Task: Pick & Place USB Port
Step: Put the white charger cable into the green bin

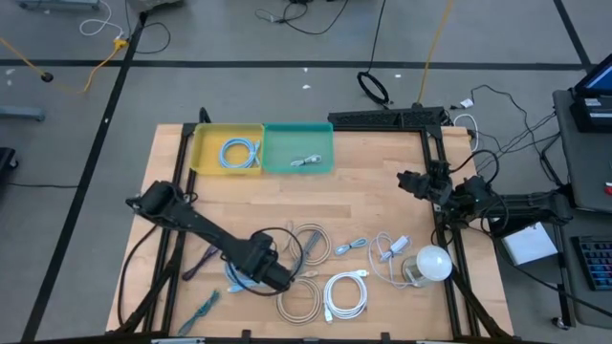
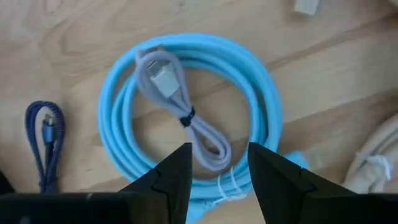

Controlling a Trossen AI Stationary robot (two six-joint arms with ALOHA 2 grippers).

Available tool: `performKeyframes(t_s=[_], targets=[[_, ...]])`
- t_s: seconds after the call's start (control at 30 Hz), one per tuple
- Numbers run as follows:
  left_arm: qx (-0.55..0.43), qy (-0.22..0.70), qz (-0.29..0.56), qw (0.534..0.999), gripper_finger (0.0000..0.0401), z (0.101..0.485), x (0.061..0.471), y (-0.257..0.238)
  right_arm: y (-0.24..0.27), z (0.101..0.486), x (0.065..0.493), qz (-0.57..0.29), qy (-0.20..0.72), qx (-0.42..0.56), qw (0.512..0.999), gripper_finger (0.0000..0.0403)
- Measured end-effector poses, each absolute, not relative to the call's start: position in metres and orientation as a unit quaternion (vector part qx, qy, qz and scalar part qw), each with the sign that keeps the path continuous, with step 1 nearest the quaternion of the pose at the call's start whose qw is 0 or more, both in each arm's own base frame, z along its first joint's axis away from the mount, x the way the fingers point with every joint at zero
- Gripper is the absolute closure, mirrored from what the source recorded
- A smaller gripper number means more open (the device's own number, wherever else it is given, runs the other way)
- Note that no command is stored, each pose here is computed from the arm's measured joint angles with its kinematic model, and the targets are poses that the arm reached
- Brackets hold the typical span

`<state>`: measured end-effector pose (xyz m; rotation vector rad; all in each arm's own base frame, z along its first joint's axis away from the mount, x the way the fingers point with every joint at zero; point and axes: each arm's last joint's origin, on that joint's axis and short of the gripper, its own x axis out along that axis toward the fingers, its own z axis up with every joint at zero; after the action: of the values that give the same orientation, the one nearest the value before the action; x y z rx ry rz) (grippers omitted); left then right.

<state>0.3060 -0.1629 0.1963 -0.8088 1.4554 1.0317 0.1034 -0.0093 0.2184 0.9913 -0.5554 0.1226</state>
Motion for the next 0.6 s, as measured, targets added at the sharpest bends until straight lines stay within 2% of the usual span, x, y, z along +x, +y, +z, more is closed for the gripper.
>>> performKeyframes(t_s=[0.3, 0.5, 0.6], targets=[[-0.344, 0.641, 0.457, 0.511, 0.0245, 0.165, 0.292, -0.155, -0.009, 0.222, 0.102, 0.076, -0.273, 0.465, 0.839, 0.0403], [-0.383, 0.628, 0.434, 0.521, 0.0246, 0.142, 0.289, -0.155, -0.009, 0.222, 0.102, 0.076, -0.274, 0.463, 0.840, 0.0403], [-0.391, 0.617, 0.434, 0.528, 0.0272, 0.141, 0.291, -0.155, -0.009, 0.222, 0.102, 0.075, -0.274, 0.462, 0.840, 0.0403]])
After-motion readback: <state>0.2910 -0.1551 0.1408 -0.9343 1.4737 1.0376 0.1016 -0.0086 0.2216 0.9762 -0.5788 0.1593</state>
